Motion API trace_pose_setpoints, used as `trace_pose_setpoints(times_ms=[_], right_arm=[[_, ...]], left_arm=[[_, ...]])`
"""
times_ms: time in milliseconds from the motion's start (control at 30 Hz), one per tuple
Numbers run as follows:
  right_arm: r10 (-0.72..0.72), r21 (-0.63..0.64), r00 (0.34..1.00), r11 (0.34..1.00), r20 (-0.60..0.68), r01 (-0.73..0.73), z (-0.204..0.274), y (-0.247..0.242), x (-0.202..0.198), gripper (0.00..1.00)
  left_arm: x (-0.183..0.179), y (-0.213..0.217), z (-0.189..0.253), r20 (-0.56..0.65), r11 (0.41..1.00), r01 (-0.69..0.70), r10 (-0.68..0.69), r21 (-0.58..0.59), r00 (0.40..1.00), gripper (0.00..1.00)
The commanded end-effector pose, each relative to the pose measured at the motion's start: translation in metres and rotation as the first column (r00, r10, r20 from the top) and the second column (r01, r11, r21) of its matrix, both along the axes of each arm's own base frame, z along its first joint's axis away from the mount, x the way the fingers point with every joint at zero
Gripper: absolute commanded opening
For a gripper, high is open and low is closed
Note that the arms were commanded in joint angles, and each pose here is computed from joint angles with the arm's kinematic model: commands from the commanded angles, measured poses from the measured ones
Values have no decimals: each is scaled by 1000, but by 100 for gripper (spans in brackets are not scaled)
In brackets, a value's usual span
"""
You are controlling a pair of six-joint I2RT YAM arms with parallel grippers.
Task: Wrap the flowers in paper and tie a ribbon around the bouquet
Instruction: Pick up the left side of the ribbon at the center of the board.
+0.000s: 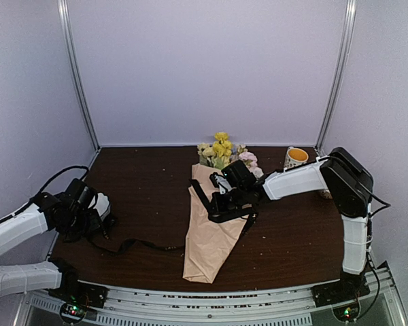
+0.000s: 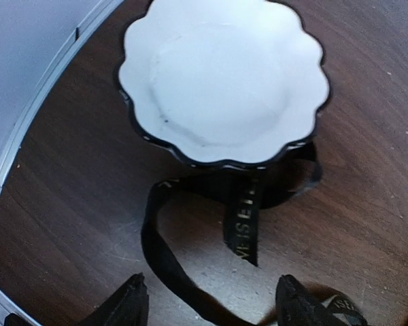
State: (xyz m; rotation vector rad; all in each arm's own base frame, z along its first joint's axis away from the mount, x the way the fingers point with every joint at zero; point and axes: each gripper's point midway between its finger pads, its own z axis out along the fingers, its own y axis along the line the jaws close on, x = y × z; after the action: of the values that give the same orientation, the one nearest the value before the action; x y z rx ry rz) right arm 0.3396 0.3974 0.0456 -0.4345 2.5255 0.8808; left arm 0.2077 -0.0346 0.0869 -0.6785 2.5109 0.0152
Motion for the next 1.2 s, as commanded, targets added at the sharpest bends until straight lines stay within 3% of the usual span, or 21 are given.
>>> trace_pose_setpoints(times_ms=[0, 300, 367, 467, 567, 767, 833, 900, 1000, 1067, 1167], right_arm=[[25, -8, 1000, 1000, -18, -25, -2, -2, -7, 0], [34, -13, 999, 999, -37, -35, -6, 0, -6, 0], [31, -12, 999, 999, -41, -32, -7, -1, -6, 0], [29, -10, 999, 1000, -43, -29, -7, -2, -6, 0], [24, -8, 999, 1000, -49, -25, -7, -3, -5, 0], [18, -10, 998, 1000, -52, -19, -3, -6, -4, 0], [20, -9, 998, 1000, -54, -20, -1, -6, -4, 0], [20, -3, 998, 1000, -60, -20, -1, -5, -5, 0], [20, 21, 997, 1000, -74, -19, 3, -3, -4, 0], [17, 39, 997, 999, -80, -14, 6, -2, -3, 0], [16, 77, 996, 997, -89, -9, 13, 0, -1, 0]], left_arm=[[-12, 16, -29, -69, 983, -165, 160, -83, 985, 67], [-3, 28, -62, -160, 978, -198, 185, -69, 970, 66], [2, 26, -67, -171, 979, -188, 173, -74, 970, 61], [2, 24, -74, -197, 982, -172, 156, -71, 968, 40], [-1, 20, -77, -214, 983, -160, 138, -86, 967, 2], [-4, 21, -54, -149, 983, -152, 136, -106, 980, 0], [6, 10, -33, -67, 987, -87, 79, -132, 995, 0], [27, -17, -3, 82, 983, 68, -55, -168, 995, 0], [56, -66, 59, 323, 926, 345, -284, -152, 903, 0], [71, -106, 105, 456, 844, 527, -434, -95, 777, 0], [83, -172, 158, 549, 666, 746, -617, -17, 564, 0]])
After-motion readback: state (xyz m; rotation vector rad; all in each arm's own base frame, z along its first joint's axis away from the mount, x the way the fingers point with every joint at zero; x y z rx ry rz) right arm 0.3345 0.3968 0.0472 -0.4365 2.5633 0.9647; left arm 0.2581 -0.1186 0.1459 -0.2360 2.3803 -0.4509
